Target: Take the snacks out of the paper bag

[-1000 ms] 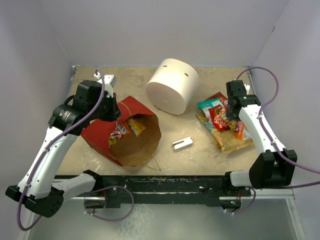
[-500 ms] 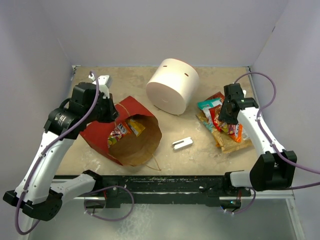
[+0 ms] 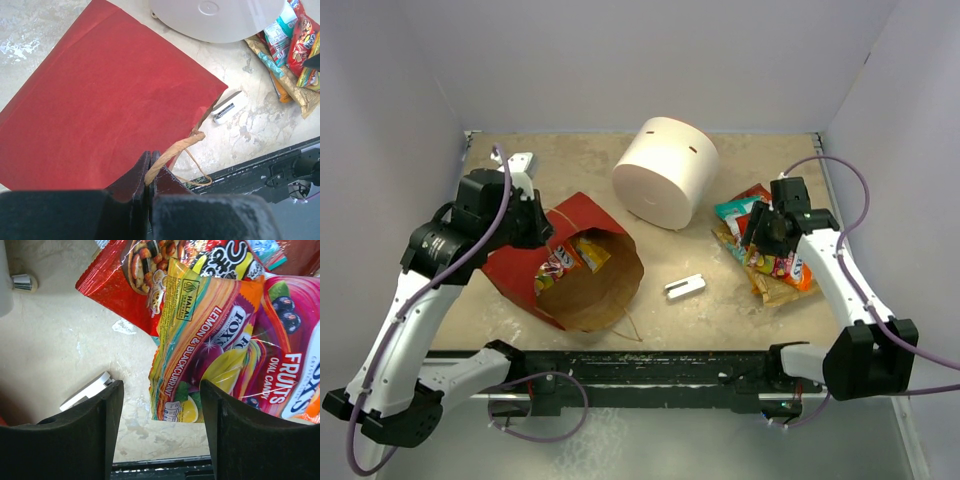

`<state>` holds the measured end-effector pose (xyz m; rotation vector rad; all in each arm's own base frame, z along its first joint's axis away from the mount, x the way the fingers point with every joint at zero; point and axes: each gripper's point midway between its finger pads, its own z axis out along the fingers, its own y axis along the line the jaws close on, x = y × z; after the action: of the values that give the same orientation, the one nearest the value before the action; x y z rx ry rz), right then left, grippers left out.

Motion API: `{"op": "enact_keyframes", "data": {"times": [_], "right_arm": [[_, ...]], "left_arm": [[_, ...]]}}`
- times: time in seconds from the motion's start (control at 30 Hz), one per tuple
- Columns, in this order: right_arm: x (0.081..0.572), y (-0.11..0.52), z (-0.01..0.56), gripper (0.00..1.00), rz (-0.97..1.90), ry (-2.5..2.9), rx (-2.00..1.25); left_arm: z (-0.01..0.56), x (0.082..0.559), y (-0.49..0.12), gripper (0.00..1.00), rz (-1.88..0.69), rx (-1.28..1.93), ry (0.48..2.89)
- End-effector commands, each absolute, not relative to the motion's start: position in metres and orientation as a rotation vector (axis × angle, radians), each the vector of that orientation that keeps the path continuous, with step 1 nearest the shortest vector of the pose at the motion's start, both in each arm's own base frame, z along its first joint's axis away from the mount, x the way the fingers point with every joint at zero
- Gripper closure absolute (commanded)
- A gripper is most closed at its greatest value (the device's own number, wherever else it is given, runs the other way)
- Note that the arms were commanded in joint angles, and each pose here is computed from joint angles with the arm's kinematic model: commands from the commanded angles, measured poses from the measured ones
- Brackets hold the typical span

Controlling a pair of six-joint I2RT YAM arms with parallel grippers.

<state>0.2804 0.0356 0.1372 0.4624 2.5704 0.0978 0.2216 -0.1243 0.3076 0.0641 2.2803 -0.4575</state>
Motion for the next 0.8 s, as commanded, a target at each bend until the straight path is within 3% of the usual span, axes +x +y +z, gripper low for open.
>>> {"op": "enact_keyframes", "data": {"times": [0.0,0.5,0.77], "right_arm": [[0.290,0.046,0.146,0.35,0.182,2.520,0.435],[0.307,0.038,0.215,0.29,0.094,2.286,-0.048],[0.315,0.130,0.252,0.25,0.408,2.019,-0.481]], "left_arm": [[0.322,0.218,-0.122,1.00,-0.482,0.027,2.229],[0.319,0.209,-0.114,1.00,-0.492,-0.088,2.220],[0.304,0.195,-0.115,1.00,-0.527,-0.129,2.275]]}}
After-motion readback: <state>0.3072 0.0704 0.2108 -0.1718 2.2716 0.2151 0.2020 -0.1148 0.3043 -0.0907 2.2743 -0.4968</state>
